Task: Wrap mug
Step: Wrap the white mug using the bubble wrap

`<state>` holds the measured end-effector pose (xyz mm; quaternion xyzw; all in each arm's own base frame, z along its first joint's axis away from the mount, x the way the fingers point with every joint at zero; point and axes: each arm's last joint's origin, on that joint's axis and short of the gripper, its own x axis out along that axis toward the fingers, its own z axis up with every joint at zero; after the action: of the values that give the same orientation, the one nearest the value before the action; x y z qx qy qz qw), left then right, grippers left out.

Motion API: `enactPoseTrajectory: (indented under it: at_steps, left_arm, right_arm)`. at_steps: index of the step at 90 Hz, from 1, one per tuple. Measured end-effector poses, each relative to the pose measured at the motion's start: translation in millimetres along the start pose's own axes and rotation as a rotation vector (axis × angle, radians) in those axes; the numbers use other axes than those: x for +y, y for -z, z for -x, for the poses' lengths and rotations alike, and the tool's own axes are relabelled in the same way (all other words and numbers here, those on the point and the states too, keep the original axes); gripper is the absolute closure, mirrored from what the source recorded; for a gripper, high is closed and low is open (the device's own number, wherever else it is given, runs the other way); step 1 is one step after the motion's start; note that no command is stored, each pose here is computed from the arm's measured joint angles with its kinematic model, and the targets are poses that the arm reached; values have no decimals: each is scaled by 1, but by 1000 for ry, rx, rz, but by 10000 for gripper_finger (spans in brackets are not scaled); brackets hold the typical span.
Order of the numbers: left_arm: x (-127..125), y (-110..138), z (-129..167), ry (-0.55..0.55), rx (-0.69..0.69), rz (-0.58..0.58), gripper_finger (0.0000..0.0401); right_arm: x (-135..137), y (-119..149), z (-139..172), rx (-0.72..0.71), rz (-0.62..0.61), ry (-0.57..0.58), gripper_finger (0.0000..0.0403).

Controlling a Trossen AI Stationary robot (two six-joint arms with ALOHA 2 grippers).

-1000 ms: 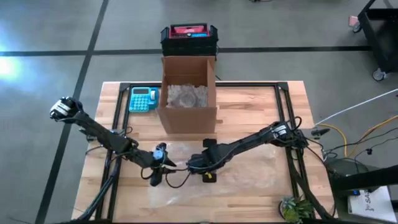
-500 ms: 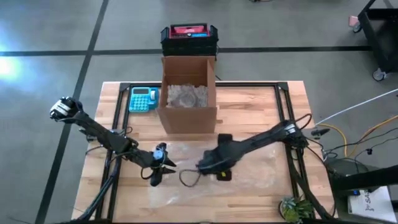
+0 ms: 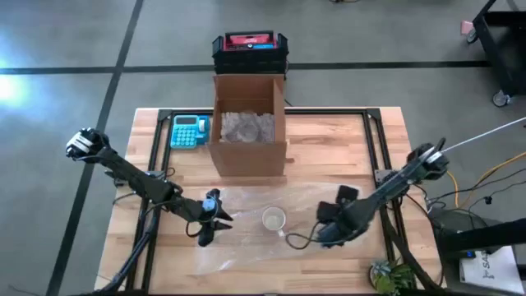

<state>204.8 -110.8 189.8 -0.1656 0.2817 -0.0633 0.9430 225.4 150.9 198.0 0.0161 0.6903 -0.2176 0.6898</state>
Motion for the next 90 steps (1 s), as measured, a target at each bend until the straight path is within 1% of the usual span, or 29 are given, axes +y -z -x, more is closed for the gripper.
enactPoseTrajectory:
  at_steps: [7, 16, 26, 31, 37, 42, 46, 53, 58, 63, 70, 79, 85, 90]
  left_arm:
    - [0, 0, 0, -5, -3, 0, 288]
    - [0, 0, 0, -14, -9, 0, 288]
    - [2, -1, 0, -48, -30, -3, 288]
    - [2, -2, 0, -65, -44, -3, 288]
    - [3, -3, 0, -84, -64, -13, 288]
    - [3, -5, 0, -99, -89, -16, 288]
    - [4, -6, -2, -121, -108, -18, 288]
    - [7, -7, -7, -150, -139, -31, 288]
    - [8, -9, -14, -148, -168, -26, 288]
    - [9, -10, -20, -143, -186, -15, 288]
    - [8, -8, -30, -122, -204, -6, 288]
    - [9, -4, -44, -124, -206, -30, 288]
    - [11, -3, -55, -137, -203, -34, 288]
    - [11, -1, -65, -150, -187, -35, 288]
  right_arm:
    - [-3, 14, -17, -27, -3, -39, 176]
    - [-10, 26, -41, -36, 8, -41, 185]
    - [-14, 36, -68, -34, 41, -37, 195]
    - [-14, 36, -78, -46, 68, -55, 203]
    - [-10, 33, -84, -87, 88, -91, 223]
    - [-6, 29, -85, -127, 78, -104, 254]
    - [-3, 26, -85, -166, 62, -118, 287]
    - [1, 21, -83, -239, 6, -121, 357]
    - [4, 16, -81, -317, -40, -128, 388]
    - [9, 8, -75, -440, -80, -138, 388]
    - [17, -5, -62, -640, -68, -133, 383]
    - [27, -25, -38, -830, 47, -130, 392]
    - [32, -37, -21, -924, 126, -136, 400]
    - [34, -49, -9, -989, 167, -129, 399]
